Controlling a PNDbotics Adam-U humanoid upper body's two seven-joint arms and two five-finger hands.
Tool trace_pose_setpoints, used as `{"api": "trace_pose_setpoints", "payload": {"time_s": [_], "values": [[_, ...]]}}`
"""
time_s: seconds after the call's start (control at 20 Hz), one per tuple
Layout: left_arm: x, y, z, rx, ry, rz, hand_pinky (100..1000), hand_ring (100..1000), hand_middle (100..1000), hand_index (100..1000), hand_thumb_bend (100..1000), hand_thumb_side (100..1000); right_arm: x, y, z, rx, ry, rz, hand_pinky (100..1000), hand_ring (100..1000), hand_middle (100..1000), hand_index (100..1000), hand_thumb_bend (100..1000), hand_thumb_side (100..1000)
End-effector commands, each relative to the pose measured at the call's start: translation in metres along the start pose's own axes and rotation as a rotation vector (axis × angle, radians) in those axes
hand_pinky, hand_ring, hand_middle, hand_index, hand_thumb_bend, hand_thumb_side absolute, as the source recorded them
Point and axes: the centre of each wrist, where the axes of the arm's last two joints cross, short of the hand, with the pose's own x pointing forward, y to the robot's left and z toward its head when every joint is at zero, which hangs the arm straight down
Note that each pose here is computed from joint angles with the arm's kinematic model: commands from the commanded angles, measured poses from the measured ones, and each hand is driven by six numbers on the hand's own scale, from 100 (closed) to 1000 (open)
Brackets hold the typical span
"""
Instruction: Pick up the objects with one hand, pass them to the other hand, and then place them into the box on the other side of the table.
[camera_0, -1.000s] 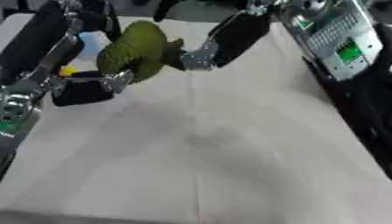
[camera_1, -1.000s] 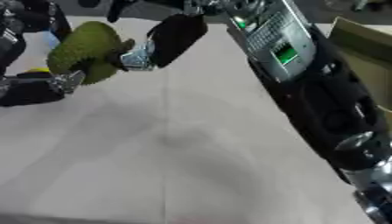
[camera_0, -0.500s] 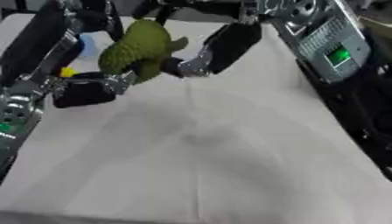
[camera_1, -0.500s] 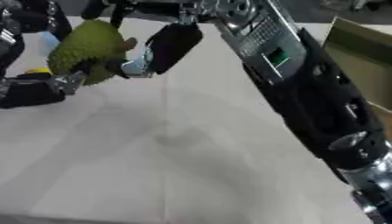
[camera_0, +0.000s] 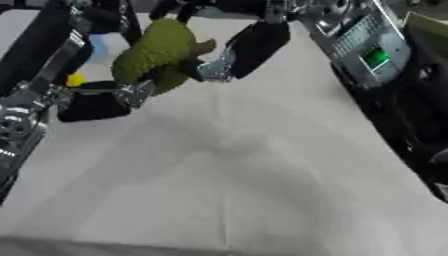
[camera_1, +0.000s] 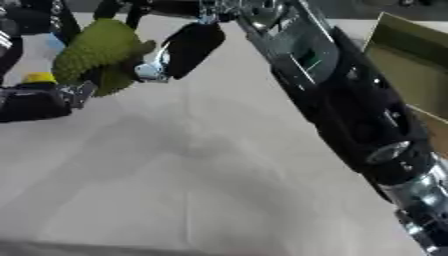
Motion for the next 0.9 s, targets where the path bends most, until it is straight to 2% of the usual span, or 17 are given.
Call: {"api": "trace_pose_setpoints", "payload": {"time_s": [0.05, 0.25, 0.45, 0.9], "values": [[0.0031, 0.0085, -0.0039, 0.012, -0.032, -0.015, 555, 468, 409, 448, 100, 104, 0.0029, -0.0055, 0.0001, -0.002, -0.002, 0.017, 979, 848, 915, 919, 256, 390], [0.0033, 0.0089, -0.0047, 0.012, -0.038, -0.023, 557, 470, 411, 449, 100, 100, 0.0015, -0.0042, 0.0003, 0.011, -0.001, 0.002, 977, 844, 904, 912, 244, 384], [0.0037, 0.0087, -0.0052, 0.011, -0.043, -0.029, 558, 471, 411, 450, 100, 100, 0.0004, -0.0038, 0.0012, 0.006, 0.001, -0.020, 972, 828, 873, 884, 229, 341], [0.0042, 0.0082, -0.0058, 0.010, -0.054, -0.033, 560, 472, 413, 453, 100, 100, -0.0003, -0.0030, 0.0025, -0.049, 0.016, -0.068, 960, 786, 779, 816, 190, 192]]}}
